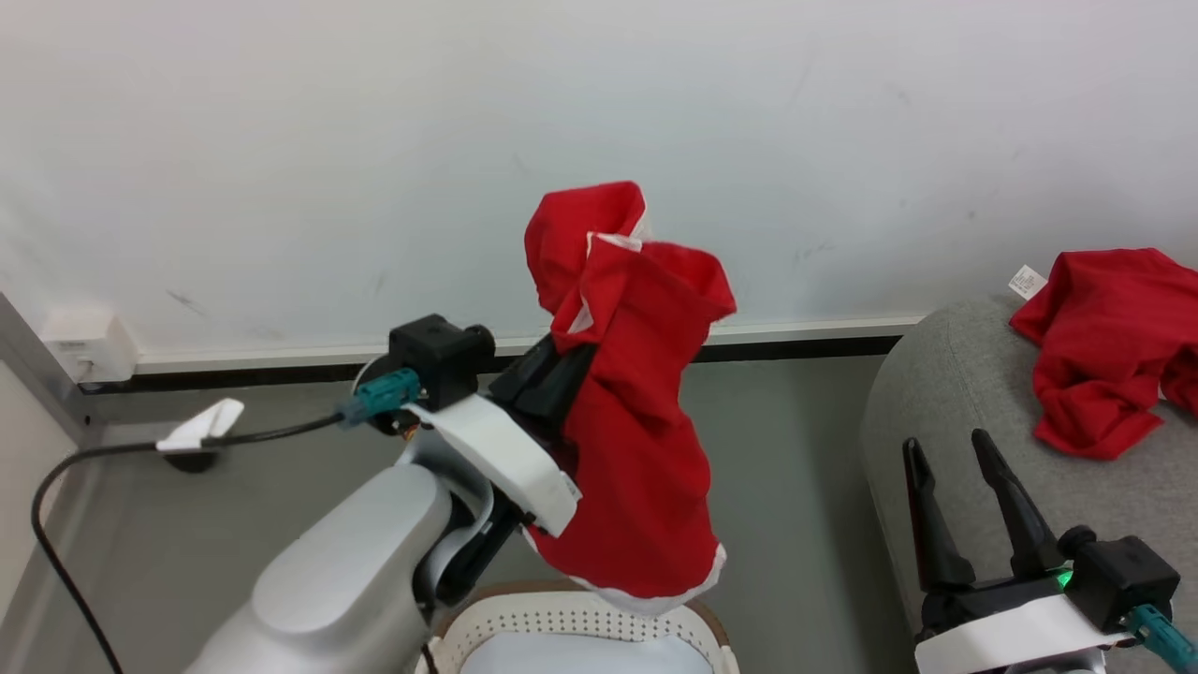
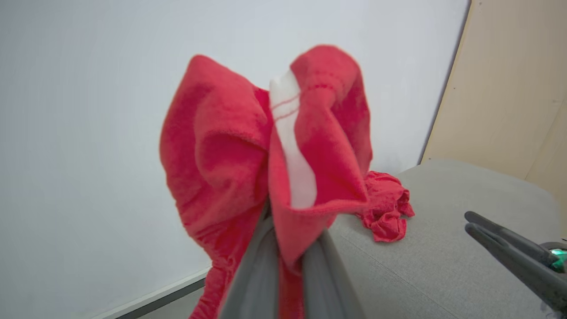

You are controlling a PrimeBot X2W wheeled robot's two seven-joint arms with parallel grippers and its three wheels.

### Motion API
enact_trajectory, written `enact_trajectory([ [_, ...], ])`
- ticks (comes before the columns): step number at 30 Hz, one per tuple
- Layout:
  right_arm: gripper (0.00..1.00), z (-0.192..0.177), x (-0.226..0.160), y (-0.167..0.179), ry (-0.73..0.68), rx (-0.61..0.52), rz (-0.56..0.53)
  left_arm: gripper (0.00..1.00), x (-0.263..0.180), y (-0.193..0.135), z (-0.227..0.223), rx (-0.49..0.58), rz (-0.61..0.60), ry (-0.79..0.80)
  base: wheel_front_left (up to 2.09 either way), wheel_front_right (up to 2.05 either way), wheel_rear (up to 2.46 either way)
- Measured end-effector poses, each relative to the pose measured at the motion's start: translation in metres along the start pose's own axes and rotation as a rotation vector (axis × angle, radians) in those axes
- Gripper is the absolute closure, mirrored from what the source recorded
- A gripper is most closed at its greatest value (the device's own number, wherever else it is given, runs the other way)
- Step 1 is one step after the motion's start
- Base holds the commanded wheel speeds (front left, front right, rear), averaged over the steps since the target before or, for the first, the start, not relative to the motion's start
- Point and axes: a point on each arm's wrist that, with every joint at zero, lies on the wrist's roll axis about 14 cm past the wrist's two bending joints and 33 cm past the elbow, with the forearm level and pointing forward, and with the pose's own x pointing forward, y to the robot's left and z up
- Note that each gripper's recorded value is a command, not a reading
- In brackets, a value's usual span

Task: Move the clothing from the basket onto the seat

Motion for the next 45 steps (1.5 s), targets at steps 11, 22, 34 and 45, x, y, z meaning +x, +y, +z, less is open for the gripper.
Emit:
enact_trajectory([
  [11,0.00,-0.008,-0.002,0.026,0.022,0.020,0.071,1.00,0.000,-0.012,0.043,0.039,-0.008,-0.084,0.00,0.00,0.00],
  [22,0.00,-0.023,-0.002,0.057,0.098,-0.001,0.197,1.00,-0.007,-0.022,0.039,0.031,-0.022,-0.067,0.00,0.00,0.00],
  [34,0.00,-0.058,0.005,0.125,0.310,-0.080,0.486,1.00,-0.022,-0.058,0.038,0.001,-0.087,-0.052,0.00,0.00,0.00],
  [45,0.31,-0.088,0.001,0.168,0.389,-0.034,0.594,1.00,-0.045,-0.093,0.044,-0.009,-0.146,-0.034,0.00,0.00,0.00],
])
